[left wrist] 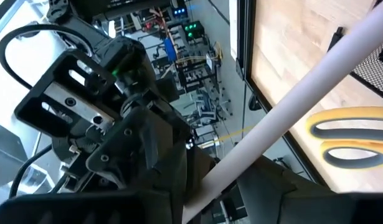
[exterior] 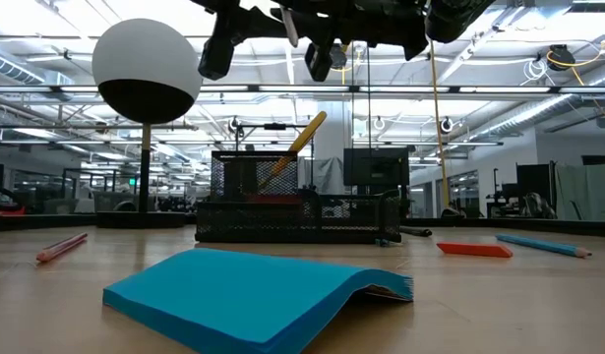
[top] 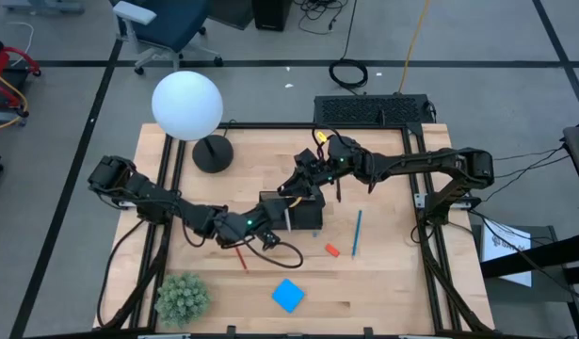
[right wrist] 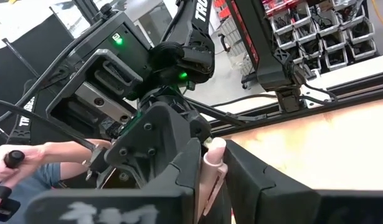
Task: Pick and place office supplies into organizer
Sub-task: Put the light pink pen into the desk organizer
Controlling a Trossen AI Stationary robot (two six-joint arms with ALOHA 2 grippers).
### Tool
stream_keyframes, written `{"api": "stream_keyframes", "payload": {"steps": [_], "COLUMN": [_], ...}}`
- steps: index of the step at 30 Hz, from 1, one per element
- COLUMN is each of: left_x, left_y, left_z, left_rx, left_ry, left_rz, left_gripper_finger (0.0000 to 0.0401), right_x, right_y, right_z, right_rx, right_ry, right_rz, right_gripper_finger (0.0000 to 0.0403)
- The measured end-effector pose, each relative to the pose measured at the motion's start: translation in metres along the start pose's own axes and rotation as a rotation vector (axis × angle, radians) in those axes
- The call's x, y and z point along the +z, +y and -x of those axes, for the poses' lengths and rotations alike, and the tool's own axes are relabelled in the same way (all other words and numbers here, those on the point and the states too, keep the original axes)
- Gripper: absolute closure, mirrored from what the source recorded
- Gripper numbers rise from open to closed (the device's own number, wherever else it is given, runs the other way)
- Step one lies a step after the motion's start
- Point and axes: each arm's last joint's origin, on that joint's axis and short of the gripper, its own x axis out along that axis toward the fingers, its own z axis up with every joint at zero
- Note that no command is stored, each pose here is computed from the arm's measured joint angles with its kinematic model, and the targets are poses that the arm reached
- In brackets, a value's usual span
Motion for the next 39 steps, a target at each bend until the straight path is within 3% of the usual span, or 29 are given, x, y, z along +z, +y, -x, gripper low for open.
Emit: {"api": "stream_keyframes", "payload": {"steps": [12, 25, 39], "left_x": [0.004, -0.030, -0.088], "left_y": [0.006, 0.027, 0.066], "left_z": [0.014, 0.042, 0.084], "left_rx": [0.011, -0.046, 0.030], "left_ry": [0.084, 0.065, 0.000], "left_rz": [0.166, 0.437, 0.993], "left_gripper_finger": [0.0281, 0.0281, 0.0281], "right_x": [0.006, 0.007, 0.006], "right_y": [0.005, 0.005, 0.005], "right_z": [0.010, 0.010, 0.009], "right_rx": [-0.016, -0.015, -0.017], "right_ry": [0.008, 0.000, 0.009], "right_rz": [0.042, 0.103, 0.388], "right_gripper_finger": [0.0365, 0.0366, 0.0367]}}
